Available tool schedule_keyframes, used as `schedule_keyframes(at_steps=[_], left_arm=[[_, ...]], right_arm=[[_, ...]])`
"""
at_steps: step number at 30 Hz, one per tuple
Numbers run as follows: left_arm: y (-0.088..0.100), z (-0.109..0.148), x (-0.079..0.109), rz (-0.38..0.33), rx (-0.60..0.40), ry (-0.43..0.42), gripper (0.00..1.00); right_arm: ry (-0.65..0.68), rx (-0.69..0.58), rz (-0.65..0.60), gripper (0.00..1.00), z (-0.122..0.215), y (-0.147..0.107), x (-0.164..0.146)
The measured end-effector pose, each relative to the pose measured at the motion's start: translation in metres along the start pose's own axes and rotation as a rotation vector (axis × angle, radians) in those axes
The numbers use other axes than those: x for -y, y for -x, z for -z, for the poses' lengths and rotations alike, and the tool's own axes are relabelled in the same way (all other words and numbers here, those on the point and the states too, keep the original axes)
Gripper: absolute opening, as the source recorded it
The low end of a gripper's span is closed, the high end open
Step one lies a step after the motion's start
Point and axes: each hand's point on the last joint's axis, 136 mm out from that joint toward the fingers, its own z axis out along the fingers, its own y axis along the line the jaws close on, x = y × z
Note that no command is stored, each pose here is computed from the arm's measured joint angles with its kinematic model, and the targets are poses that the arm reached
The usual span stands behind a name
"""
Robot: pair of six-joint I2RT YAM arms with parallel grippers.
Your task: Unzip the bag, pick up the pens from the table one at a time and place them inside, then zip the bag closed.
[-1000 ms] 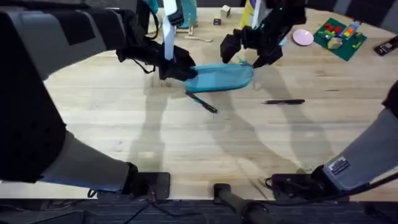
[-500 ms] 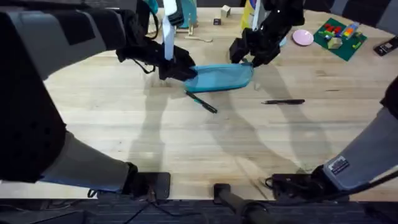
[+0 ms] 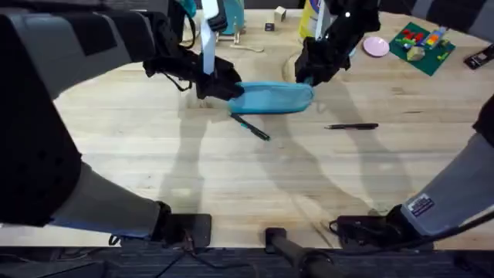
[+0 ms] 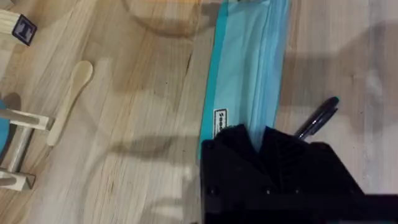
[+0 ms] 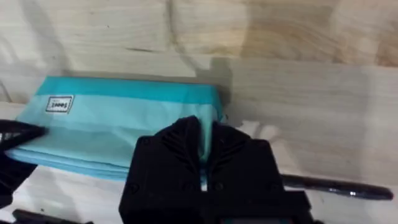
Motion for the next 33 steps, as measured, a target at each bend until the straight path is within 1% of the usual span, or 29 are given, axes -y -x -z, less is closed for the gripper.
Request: schedule_keyframes(at_steps=[4, 7, 18, 33], left_arm=[[0.000, 0.000, 0.000, -0.001, 0.002, 0.000, 0.043], [0.001, -0.001, 0.001, -0.003, 0.005, -0.003, 0.043], [0.006, -0.002, 0.003, -0.010, 0.023, -0.014, 0.043], [0.007, -0.002, 0.003, -0.011, 0.026, -0.014, 0.043]], right_arm=[[0.000, -0.035, -0.017, 0.040, 0.004, -0.007, 0.004], [0.003, -0.045, -0.031, 0.038, 0.010, -0.006, 0.007], [0.029, 0.042, 0.002, 0.032, 0.044, 0.021, 0.001], [0.025, 0.033, 0.042, 0.030, 0.045, 0.019, 0.001]])
